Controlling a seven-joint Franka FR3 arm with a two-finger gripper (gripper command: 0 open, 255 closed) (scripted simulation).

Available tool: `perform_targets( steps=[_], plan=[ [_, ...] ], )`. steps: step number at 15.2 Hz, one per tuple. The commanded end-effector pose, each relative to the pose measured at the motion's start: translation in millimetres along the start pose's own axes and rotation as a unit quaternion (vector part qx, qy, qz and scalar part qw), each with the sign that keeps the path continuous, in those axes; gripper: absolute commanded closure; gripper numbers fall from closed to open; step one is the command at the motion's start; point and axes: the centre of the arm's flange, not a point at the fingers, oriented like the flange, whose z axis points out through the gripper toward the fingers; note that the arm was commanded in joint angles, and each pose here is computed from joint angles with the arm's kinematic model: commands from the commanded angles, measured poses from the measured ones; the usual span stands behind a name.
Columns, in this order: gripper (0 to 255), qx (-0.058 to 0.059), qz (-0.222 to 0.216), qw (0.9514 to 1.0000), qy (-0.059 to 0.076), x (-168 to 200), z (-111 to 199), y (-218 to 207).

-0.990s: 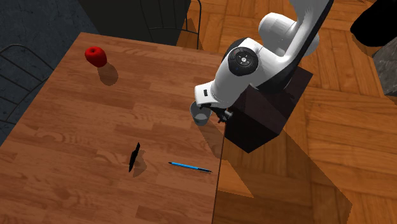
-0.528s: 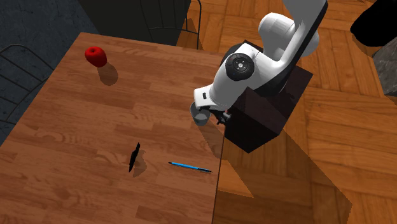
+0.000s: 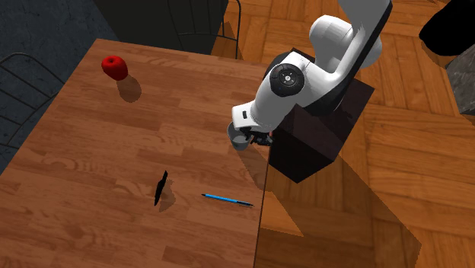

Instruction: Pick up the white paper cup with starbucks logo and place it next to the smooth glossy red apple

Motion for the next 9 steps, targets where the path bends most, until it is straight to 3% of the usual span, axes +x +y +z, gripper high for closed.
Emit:
perform_targets(
  steps=[1,5,9],
  plan=[
    [255,0.000,0.000,1.0000,0.000,0.0,-0.1,0.0],
    [255,0.000,0.000,1.0000,0.000,0.1,-0.1,0.0],
    [255,0.000,0.000,1.0000,0.000,1.1,-20.9,3.0]
  ],
)
